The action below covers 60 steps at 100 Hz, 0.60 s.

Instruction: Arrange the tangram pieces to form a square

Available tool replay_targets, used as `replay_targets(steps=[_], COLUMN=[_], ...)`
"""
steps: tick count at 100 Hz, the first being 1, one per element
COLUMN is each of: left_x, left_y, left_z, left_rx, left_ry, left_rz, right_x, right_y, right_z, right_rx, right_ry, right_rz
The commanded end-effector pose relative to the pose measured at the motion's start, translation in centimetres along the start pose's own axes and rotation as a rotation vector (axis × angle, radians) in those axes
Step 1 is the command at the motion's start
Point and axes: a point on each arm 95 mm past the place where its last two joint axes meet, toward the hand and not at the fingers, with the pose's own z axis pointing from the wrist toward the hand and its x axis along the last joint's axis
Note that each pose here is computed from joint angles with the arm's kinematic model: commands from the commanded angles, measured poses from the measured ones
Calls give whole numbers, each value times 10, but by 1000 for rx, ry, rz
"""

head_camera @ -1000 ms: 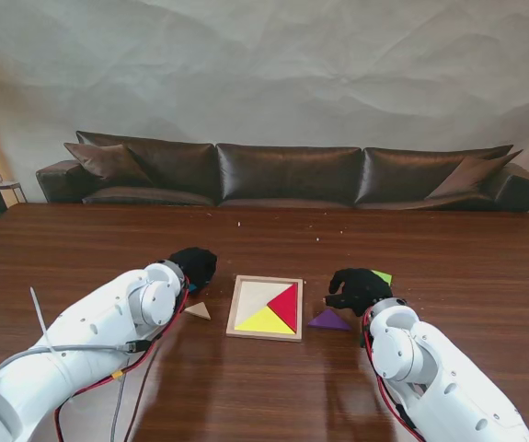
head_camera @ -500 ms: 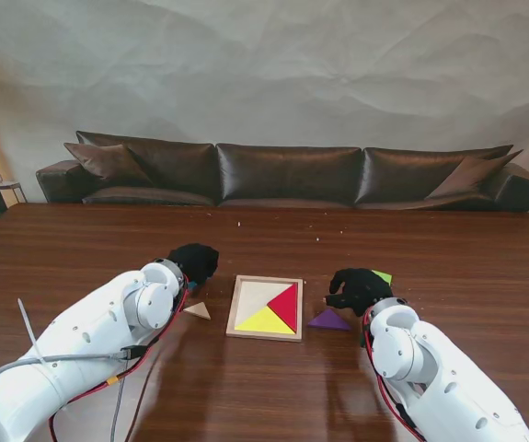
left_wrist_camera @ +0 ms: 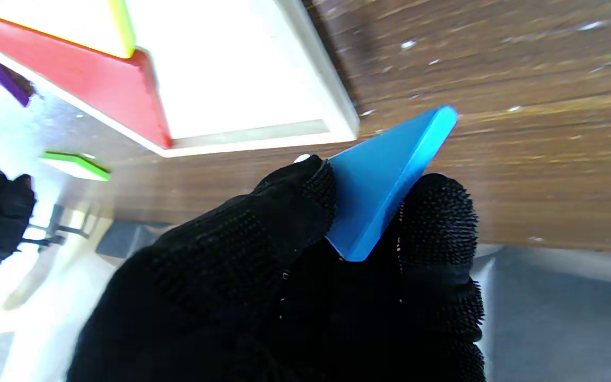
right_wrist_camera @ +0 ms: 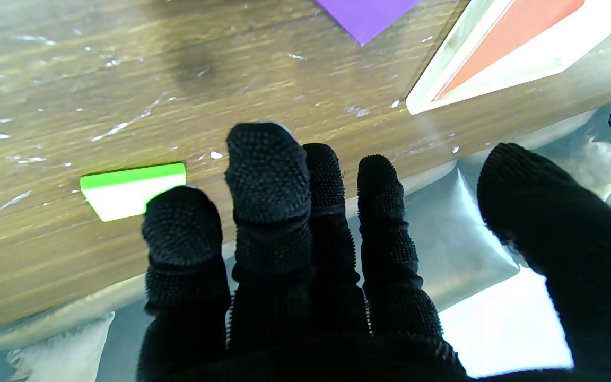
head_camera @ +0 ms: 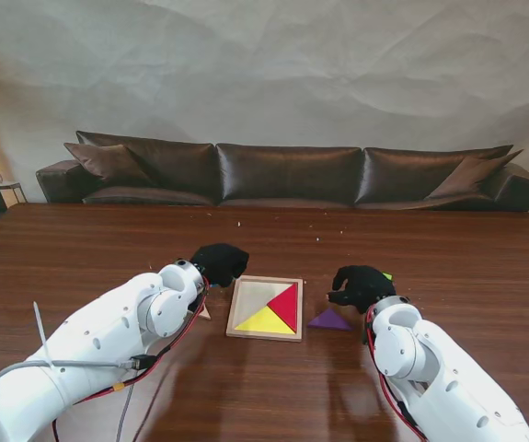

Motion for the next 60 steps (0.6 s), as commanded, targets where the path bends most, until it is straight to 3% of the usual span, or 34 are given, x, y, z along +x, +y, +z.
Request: replay_targets(steps=[1,26,60], left_x=[21,43,52], left_y=[-7,-1,16], left_z=[9,24,40], left_rx=[11,6,-31], left_ry=[55,142,199], left_rz=[3,28,81], right_x=[1,-4,-8], right_y=[-2,1,2], right_z=[-1,0,2], right_rx=[8,-7,-15], right_ry=[1,-6,-14], right_rz=[6,23,37])
